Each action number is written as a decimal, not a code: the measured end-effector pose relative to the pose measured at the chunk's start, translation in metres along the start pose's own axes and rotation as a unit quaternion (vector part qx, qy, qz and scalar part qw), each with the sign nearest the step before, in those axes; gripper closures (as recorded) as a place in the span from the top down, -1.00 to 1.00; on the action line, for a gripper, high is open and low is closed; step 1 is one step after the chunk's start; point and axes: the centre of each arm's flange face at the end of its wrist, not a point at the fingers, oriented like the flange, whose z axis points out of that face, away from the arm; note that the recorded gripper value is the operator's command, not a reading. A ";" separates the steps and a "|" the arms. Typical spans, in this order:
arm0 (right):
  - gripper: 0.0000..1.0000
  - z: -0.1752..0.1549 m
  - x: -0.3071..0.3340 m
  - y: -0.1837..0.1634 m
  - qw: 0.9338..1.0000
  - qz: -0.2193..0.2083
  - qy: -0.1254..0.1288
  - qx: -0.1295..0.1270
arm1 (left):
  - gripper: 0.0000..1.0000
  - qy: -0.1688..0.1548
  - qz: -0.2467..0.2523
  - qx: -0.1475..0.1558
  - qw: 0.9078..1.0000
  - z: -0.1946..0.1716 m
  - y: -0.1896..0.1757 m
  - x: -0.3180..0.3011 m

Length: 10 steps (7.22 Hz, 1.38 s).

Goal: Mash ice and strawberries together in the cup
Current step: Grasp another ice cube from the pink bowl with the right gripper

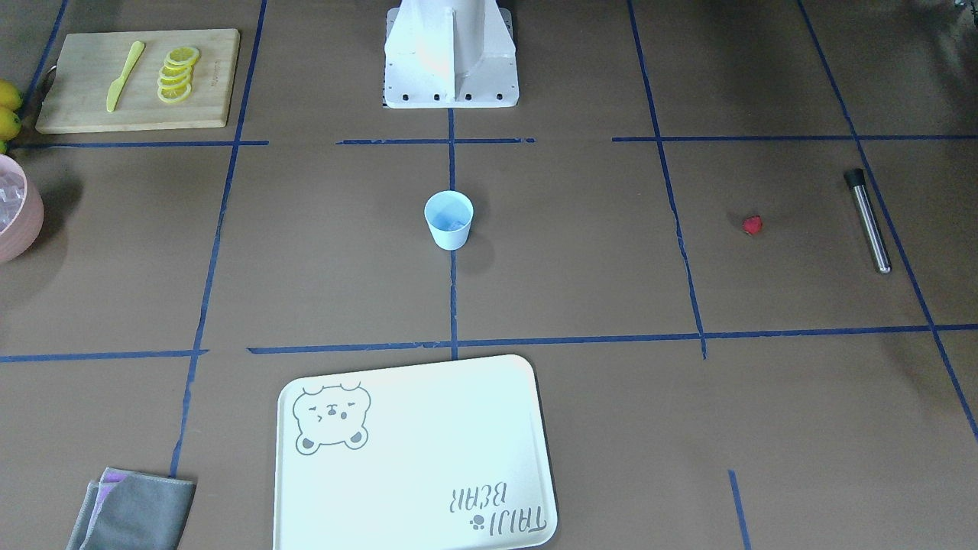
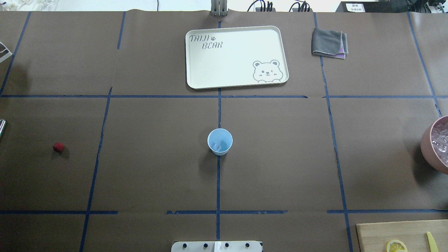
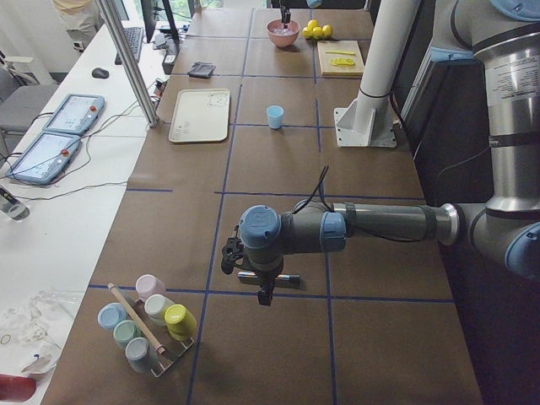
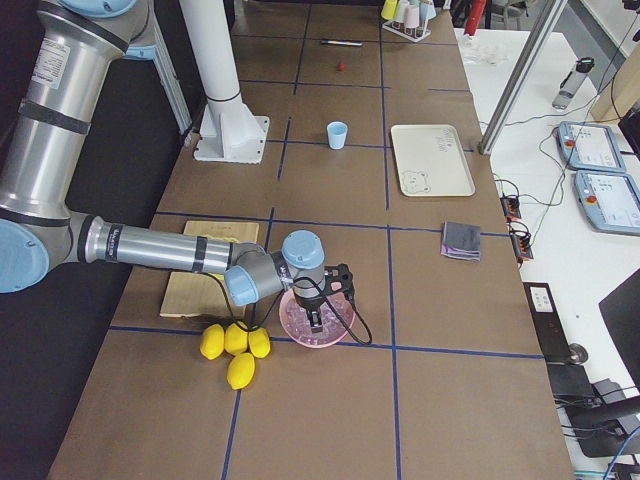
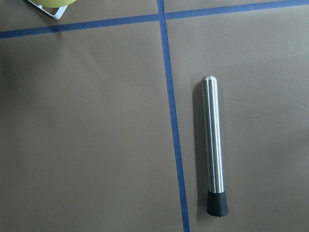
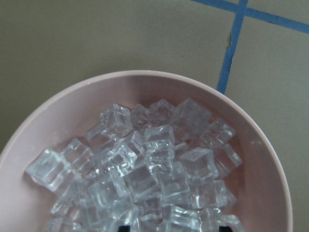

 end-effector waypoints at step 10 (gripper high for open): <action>-0.95 0.005 0.001 0.001 1.000 -0.021 0.004 -0.003 | 1.00 0.000 0.000 0.000 1.000 0.000 0.000 0.000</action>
